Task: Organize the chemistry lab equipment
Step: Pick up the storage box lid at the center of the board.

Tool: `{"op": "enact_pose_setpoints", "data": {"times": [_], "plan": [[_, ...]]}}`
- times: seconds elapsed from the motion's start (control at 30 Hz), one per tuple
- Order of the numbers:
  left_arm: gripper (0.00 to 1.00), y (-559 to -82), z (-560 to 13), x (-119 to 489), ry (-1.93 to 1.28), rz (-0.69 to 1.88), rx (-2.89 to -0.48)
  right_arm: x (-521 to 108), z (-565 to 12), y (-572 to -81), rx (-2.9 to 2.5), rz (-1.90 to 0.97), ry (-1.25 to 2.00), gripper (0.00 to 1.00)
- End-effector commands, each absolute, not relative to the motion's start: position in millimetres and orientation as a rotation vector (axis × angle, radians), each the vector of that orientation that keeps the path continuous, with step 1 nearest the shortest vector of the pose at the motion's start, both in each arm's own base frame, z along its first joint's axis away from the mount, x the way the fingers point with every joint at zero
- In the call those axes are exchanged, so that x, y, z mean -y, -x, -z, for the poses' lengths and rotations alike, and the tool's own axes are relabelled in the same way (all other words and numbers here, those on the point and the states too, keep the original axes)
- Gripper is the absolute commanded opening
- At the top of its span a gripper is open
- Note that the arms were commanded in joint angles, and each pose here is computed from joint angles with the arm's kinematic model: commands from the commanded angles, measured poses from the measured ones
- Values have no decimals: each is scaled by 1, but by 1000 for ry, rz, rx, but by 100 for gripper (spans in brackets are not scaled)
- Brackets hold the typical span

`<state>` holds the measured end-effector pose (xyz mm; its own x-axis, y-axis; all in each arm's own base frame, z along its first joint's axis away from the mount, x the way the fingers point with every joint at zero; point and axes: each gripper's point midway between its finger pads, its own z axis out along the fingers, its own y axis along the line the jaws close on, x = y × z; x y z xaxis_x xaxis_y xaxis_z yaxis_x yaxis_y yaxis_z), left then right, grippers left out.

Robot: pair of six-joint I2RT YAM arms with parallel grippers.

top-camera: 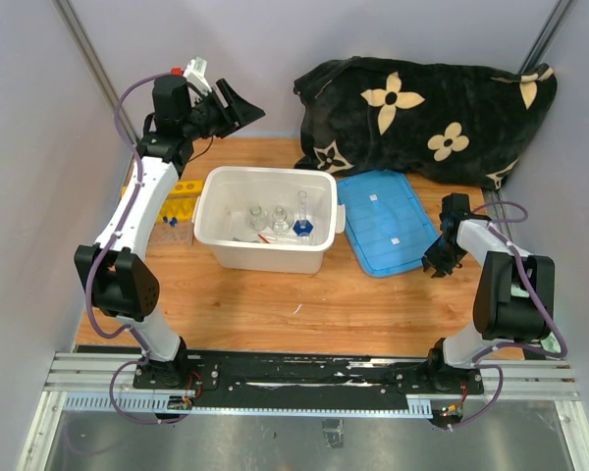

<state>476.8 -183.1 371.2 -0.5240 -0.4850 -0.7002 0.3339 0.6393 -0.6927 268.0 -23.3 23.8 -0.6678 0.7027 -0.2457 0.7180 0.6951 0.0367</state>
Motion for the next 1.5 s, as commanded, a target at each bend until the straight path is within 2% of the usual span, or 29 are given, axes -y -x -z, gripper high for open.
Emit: {"op": "enact_pose_setpoints", "data": {"times": [0.0, 0.43, 1.13, 1.4, 1.47], "plan": [[60, -465, -386, 181, 96, 1012, -1827, 28, -20, -278, -2614, 90, -1172, 27], [60, -464, -383, 182, 109, 1030, -1834, 32, -79, -294, -2497, 42, -1074, 28], [60, -461, -374, 183, 110, 1044, -1855, 31, -12, -287, -2620, 101, -1128, 28], [60, -463, -375, 192, 105, 1107, -1845, 34, -4, -278, -2668, 140, -1096, 3], [59, -463, -376, 196, 94, 1116, -1844, 36, -9, -277, -2659, 153, -1087, 1]]}}
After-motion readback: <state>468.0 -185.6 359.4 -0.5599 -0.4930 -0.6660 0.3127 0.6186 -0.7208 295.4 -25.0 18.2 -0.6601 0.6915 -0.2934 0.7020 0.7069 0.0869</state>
